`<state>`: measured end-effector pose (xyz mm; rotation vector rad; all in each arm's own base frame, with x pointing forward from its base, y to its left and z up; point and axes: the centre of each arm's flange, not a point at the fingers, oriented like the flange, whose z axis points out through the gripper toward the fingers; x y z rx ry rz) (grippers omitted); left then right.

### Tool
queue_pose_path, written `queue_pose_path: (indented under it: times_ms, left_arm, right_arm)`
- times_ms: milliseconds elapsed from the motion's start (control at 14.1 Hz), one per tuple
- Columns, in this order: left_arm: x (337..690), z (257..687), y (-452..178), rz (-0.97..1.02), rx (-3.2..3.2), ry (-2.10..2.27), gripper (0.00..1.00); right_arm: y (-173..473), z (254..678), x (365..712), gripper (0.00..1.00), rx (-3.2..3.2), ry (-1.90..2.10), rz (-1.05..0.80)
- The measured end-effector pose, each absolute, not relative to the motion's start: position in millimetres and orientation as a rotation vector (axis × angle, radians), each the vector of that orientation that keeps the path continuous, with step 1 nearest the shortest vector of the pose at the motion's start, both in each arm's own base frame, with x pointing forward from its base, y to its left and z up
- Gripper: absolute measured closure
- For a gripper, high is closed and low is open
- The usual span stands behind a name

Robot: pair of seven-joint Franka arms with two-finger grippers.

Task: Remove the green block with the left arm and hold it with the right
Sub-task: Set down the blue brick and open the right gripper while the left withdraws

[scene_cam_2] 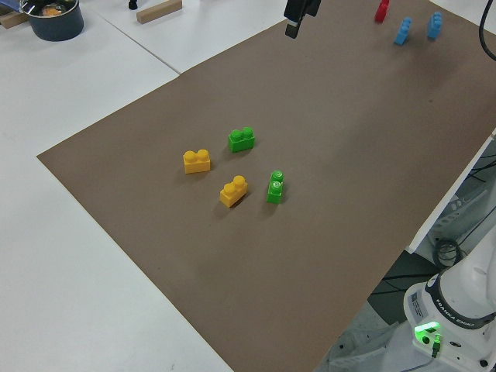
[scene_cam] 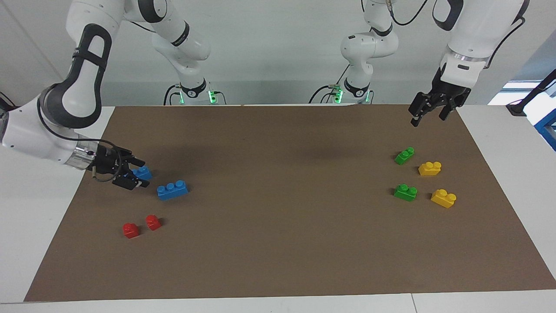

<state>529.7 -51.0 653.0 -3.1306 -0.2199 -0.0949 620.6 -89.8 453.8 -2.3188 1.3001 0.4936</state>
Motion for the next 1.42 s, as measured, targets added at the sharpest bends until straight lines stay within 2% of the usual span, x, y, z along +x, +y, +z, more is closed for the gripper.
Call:
queue_pose_path:
  times_ms: [567,922,1418]
  left_arm:
    - [538.7,640.6,-36.1,-0.050,-3.137,0.053,0.00]
    - [541.2,636.1,-33.7,-0.038,-3.137,0.062,0.00]
    - [541.3,637.1,-33.5,-0.042,-3.137,0.062,0.00]
  right_arm:
    - [20.5,530.8,610.2,0.00,-2.805,0.816,0.233]
    - [34.6,568.4,593.1,0.01,-2.998,0.506,0.096]
    - [37.9,607.7,566.1,0.02,-3.096,0.213,0.050]
